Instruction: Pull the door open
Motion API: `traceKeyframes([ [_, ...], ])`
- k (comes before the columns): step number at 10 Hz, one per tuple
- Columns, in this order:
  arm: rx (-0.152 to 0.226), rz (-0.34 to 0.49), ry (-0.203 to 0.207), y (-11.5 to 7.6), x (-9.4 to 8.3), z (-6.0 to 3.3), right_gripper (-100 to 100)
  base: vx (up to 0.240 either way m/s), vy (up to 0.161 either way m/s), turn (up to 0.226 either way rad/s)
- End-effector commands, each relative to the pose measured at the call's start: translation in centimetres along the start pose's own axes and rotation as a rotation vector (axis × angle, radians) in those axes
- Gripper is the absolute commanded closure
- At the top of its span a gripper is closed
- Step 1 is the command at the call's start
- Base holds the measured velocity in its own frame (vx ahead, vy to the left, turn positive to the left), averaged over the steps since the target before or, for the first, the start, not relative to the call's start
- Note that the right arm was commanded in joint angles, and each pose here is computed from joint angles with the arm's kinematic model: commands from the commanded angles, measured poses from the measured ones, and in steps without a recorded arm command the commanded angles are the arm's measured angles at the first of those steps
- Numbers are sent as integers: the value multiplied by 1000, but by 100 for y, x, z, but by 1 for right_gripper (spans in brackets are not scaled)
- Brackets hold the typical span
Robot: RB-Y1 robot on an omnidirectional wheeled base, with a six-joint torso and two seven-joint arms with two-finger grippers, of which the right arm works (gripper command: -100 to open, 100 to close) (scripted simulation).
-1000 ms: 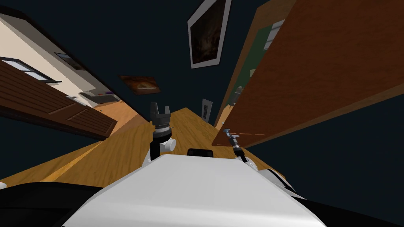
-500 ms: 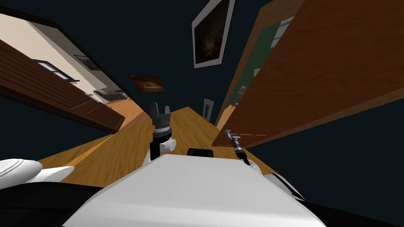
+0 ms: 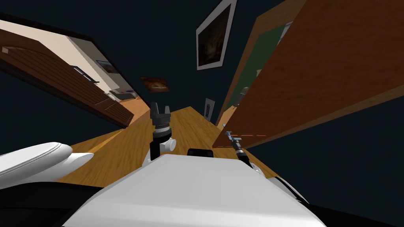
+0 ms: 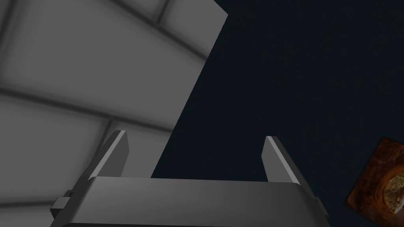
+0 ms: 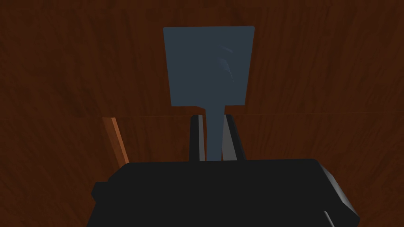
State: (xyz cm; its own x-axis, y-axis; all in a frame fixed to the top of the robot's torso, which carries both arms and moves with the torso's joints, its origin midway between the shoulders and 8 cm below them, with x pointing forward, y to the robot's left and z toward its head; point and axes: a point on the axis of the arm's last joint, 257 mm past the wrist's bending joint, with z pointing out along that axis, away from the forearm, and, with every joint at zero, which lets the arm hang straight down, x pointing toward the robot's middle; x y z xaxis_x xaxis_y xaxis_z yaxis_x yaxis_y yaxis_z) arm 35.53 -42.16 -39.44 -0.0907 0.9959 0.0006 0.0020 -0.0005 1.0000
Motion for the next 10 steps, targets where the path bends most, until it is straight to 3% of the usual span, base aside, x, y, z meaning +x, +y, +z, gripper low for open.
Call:
traceKeyframes([
  [1, -4, -2, 4, 12, -34, -101, 100, -96, -35, 127],
  [3, -4, -2, 4, 12, -34, -101, 100, -52, -32, 29],
  [4, -4, -2, 12, 11, -55, -247, 100, -93, -42, 212],
  [6, -4, -2, 12, 11, -55, -247, 100, -95, -51, 57],
  [7, -3, -1, 21, 14, -71, -377, 100, -116, -41, 164],
  [8, -50, 11, 47, 149, 40, -195, 100, -139, -59, 69],
  [10, -2, -1, 25, 16, -79, -443, 100, -55, -34, 56],
])
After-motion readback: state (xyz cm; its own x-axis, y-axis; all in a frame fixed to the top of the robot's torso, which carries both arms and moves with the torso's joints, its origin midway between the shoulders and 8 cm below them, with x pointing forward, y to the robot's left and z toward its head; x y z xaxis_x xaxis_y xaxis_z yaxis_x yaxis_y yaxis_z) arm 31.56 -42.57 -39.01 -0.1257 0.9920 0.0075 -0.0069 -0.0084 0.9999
